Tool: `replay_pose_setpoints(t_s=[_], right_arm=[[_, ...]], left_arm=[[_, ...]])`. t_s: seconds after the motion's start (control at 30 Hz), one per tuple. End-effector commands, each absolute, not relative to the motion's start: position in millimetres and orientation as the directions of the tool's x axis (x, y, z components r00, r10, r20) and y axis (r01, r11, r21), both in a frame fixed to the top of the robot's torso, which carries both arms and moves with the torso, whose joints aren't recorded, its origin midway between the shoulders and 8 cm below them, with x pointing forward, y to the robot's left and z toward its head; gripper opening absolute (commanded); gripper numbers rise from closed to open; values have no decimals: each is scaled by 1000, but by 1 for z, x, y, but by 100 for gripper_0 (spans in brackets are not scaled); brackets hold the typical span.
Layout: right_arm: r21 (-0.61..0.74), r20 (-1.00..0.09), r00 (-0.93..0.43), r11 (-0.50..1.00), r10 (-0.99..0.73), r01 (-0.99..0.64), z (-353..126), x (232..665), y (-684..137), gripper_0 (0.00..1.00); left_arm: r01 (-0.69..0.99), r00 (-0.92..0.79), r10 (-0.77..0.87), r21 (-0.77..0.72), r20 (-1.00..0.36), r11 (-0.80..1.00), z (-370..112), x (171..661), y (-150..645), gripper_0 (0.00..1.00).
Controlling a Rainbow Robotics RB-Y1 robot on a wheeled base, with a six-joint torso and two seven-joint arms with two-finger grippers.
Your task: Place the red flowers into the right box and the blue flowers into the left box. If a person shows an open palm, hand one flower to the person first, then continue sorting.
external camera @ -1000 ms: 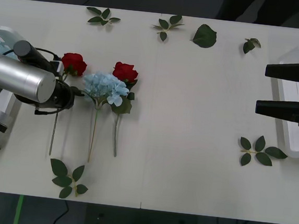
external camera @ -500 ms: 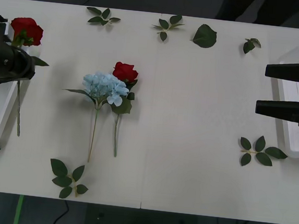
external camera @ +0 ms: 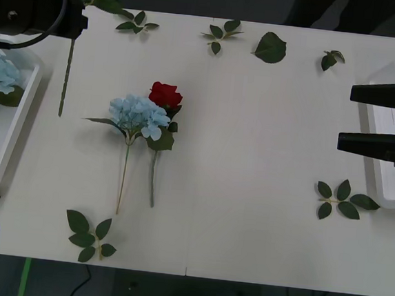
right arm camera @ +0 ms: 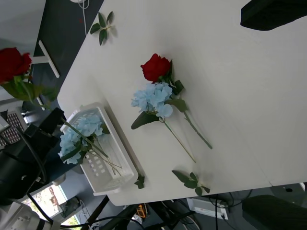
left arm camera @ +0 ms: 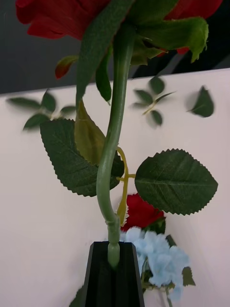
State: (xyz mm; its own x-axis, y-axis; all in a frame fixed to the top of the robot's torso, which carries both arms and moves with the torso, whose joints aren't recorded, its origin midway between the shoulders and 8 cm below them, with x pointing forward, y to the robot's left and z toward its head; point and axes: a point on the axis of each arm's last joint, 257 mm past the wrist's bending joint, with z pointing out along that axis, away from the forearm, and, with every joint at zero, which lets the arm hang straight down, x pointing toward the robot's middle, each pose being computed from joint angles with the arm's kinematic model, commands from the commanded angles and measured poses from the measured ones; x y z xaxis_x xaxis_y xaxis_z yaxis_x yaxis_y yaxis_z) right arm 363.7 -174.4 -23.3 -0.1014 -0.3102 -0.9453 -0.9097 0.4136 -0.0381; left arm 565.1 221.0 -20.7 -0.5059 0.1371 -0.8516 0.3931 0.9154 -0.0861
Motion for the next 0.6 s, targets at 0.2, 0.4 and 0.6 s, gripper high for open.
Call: replay_pose_setpoints(t_s=[0.2,0.4,0.6], right_arm=[[-95,-934,-55,395,-352,-914,-18,359,-175,100],[-95,-934,-55,395,-352,-914,-18,359,-175,100],[-95,-934,-55,395,-352,-914,-18,359,-175,100]], left_arm=[[709,-119,182,45,-976,704,98,541,113,0],[817,-13,106,50,-994,575,115,518,53,0],[875,-11,-36,-27,-999,484,123,510,-2,0]])
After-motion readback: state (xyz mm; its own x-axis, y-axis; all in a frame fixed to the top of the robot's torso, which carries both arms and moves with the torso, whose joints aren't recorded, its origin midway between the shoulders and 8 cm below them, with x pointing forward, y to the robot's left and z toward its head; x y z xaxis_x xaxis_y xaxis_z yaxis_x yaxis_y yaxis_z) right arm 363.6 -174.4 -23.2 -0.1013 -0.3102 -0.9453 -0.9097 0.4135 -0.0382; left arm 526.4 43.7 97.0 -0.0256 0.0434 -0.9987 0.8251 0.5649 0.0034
